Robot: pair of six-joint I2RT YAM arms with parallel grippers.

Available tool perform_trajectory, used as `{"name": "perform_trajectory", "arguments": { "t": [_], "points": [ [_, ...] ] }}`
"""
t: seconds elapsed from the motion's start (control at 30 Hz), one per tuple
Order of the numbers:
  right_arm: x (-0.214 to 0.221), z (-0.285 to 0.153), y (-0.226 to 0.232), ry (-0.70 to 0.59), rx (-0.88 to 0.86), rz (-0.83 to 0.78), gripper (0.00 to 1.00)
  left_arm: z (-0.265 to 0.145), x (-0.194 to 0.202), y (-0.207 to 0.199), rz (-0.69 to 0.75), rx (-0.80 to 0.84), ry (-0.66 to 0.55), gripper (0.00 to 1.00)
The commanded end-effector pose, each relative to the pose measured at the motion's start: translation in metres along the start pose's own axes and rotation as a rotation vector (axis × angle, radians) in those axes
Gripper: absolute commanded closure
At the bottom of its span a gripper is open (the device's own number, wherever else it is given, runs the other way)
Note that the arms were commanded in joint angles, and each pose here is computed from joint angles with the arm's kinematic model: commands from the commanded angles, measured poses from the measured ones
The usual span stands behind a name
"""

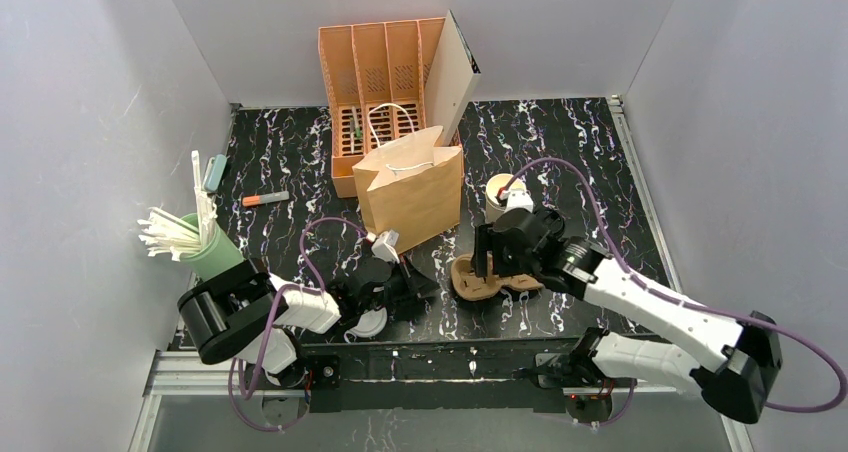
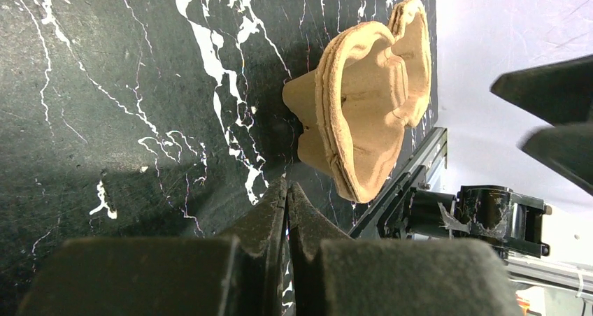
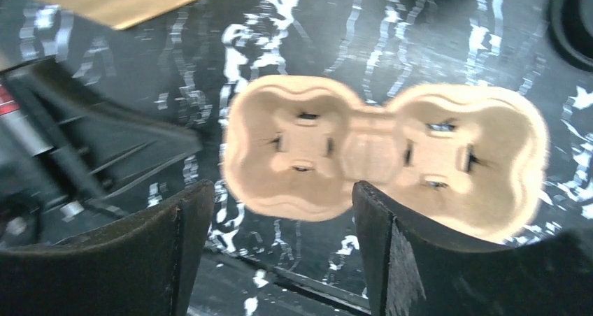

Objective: Pack the takeout coffee
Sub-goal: Pick up the cup tray from the cup tray.

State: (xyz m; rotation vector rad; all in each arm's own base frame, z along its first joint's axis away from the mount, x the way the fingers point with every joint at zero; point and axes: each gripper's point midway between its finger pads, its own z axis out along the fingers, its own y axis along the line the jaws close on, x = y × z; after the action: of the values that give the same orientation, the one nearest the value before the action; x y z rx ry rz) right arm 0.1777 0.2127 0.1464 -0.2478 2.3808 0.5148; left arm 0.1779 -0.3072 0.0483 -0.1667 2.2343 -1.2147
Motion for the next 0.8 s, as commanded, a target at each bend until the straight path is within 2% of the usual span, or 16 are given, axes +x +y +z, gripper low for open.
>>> {"name": "perform_trajectory", "arguments": {
  "t": [0.0, 0.3, 0.43, 0.53, 0.63, 0.7, 0.77],
  "points": [
    [0.004, 0.005, -0.045, 0.036, 0.289, -0.003, 0.18, 0.001, -0.012, -0.014, 0.025, 0.029, -0.033, 1.00],
    [0.028, 0.042, -0.069, 0.120, 0.441, -0.061, 0.20, 0.000, -0.012, -0.020, 0.028, 0.049, -0.027, 1.00],
    [0.041, 0.061, -0.068, 0.189, 0.395, -0.035, 0.21, 0.000, -0.013, -0.022, 0.030, 0.057, -0.026, 0.98],
    [0.049, 0.070, -0.064, 0.244, 0.324, 0.012, 0.34, -0.001, -0.013, -0.023, 0.028, 0.062, -0.027, 0.97],
    [0.045, 0.067, -0.053, 0.229, 0.251, 0.033, 0.51, -0.003, -0.014, -0.026, 0.031, 0.074, -0.028, 0.97],
    [0.036, 0.060, -0.045, 0.193, 0.205, 0.045, 0.55, -0.005, -0.014, -0.029, 0.031, 0.083, -0.029, 0.97],
    [0.028, 0.051, -0.039, 0.159, 0.167, 0.053, 0.56, -0.008, -0.015, -0.032, 0.033, 0.096, -0.030, 0.97]
  ]
}}
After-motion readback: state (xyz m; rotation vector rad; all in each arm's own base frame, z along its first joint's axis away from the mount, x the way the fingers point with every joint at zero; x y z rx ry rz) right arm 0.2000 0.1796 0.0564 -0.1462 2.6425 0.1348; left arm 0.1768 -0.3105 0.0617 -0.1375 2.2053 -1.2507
